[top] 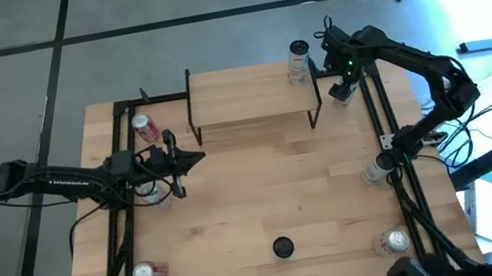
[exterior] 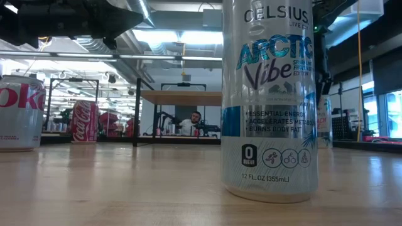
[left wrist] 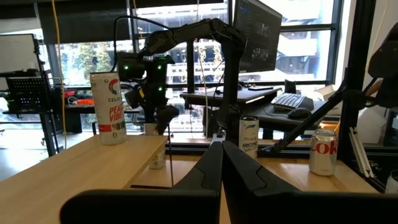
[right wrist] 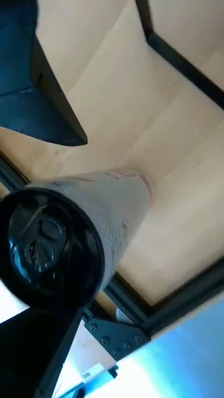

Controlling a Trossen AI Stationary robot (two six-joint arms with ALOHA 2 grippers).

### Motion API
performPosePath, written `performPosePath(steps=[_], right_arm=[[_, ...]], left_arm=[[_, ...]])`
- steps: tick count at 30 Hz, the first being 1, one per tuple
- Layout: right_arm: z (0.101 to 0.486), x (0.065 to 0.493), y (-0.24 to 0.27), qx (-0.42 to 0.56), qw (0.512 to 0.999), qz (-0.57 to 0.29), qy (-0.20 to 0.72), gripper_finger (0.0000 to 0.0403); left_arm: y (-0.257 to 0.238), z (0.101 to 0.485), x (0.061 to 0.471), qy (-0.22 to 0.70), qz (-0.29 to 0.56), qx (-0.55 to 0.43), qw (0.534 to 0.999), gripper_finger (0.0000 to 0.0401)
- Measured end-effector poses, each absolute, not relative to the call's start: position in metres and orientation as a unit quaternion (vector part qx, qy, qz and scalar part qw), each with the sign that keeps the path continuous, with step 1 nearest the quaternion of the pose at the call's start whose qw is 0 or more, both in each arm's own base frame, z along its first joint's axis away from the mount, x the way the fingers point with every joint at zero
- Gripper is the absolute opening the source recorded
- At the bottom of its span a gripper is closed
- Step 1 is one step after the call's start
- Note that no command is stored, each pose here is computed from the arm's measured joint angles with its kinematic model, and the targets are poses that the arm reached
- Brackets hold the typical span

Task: Place canned beverage on shelf
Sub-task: Put the white pink soda can on the shelf aligned with the other white pink soda can

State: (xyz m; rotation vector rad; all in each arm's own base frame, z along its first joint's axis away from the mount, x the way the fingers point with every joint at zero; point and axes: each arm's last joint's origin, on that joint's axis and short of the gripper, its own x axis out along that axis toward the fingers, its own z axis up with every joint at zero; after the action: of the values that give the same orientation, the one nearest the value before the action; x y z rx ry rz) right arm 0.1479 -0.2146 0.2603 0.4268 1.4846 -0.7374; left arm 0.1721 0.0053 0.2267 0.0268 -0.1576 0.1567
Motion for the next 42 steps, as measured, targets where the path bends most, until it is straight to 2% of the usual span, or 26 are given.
performPosePath(steps=[4,9,10,16,24,32,42], right_arm=[[0.258,0.148,-0.215,0.188,0.652,-0.325,0.658,0.034],[0.253,0.146,-0.212,0.188,0.646,-0.322,0.666,0.0242],[0.254,0.146,-0.212,0.187,0.647,-0.322,0.666,0.0232],[0.265,0.151,-0.196,0.164,0.661,-0.304,0.666,0.0232],[0.286,0.164,-0.15,0.152,0.674,-0.274,0.669,0.0232],[0.292,0.183,-0.103,0.15,0.691,-0.211,0.674,0.0232],[0.293,0.196,-0.059,0.132,0.689,-0.184,0.689,0.0232]], left_arm=[[0.005,0.227,0.172,-0.079,0.078,0.013,0.994,0.0],[0.005,0.227,0.172,-0.079,0.078,0.013,0.994,0.0],[0.005,0.227,0.172,-0.079,0.078,0.013,0.994,0.0],[0.005,0.228,0.172,-0.084,0.078,0.013,0.993,0.0],[0.005,0.228,0.172,-0.085,0.079,0.025,0.993,0.0],[0.005,0.228,0.172,-0.086,0.079,0.025,0.993,0.0],[0.005,0.228,0.172,-0.086,0.079,0.024,0.993,0.0]])
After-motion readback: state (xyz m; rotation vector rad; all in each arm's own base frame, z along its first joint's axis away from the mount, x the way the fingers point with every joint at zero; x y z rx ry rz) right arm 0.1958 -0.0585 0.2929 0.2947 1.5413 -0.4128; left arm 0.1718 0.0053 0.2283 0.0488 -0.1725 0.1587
